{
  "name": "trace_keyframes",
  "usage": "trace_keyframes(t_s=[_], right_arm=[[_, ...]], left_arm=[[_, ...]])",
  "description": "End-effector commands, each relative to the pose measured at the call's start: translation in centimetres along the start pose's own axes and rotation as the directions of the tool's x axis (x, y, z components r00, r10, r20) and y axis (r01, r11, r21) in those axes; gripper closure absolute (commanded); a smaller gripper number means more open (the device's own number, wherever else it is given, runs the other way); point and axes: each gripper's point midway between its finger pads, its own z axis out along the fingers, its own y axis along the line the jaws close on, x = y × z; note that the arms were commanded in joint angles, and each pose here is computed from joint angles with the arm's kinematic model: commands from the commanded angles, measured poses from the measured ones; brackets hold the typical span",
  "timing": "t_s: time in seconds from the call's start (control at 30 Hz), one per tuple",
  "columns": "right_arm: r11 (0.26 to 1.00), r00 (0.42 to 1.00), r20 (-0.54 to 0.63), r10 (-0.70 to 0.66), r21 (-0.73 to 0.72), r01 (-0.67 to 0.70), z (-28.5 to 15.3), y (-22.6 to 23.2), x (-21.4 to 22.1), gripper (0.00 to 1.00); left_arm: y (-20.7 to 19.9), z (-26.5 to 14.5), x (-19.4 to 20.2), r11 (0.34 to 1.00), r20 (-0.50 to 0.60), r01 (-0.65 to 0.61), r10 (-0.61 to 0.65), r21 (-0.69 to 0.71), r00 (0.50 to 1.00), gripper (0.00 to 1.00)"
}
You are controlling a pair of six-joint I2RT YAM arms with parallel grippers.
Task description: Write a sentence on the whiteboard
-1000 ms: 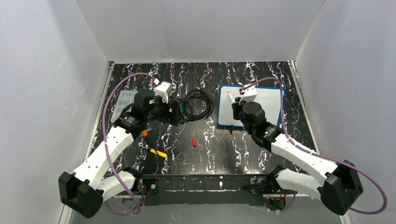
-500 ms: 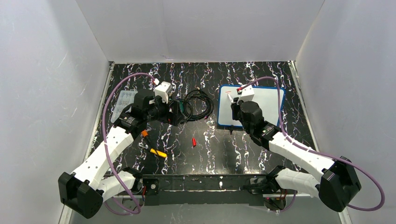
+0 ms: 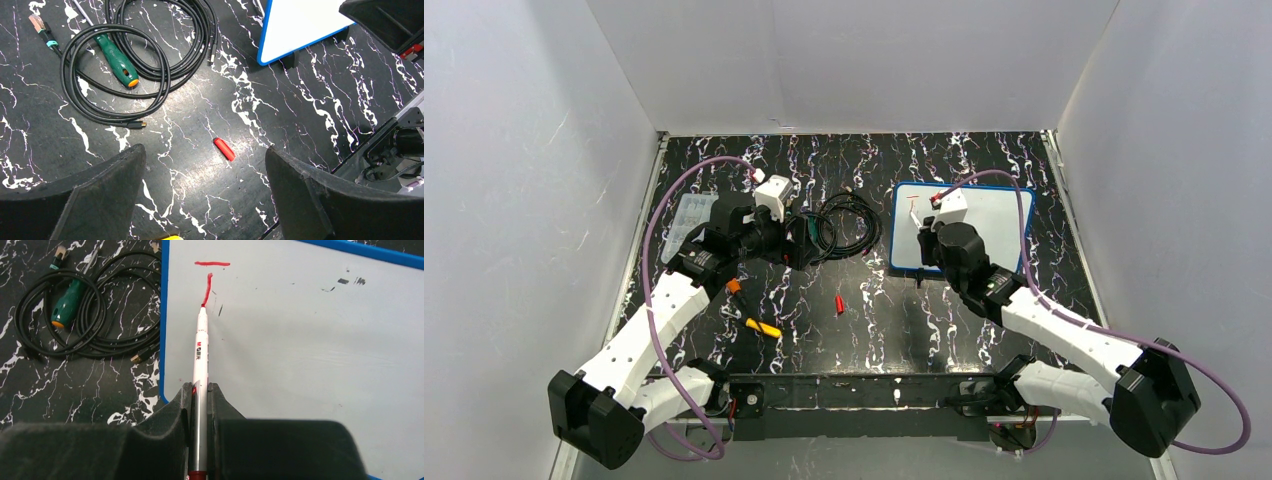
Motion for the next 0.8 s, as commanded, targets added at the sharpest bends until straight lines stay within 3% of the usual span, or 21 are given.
trace_keyframes(t_s=[0.0, 0.3, 0.77], right_arm=[[0.999, 1.0, 0.013, 0.013, -0.036, -0.013, -0.7, 0.6, -0.3, 0.99], [0.998, 0.994, 0.1, 0.036, 0.045, -0.04, -1.5, -1.0, -2.7, 0.99], [0.995, 0.992, 0.124, -0.005, 0.097, -0.007, -0.5, -1.5, -3.6, 0.99]], left_arm=[[-0.4, -0.6, -0.3, 1.0, 0.021, -0.001, 0.001, 0.019, 1.0, 0.13], [-0.2, -0.6, -0.4, 1.0, 0.027, -0.001, 0.001, 0.007, 1.0, 0.12], [-0.2, -0.5, -0.2, 1.0, 0.021, 0.001, -0.001, 0.006, 1.0, 0.12]])
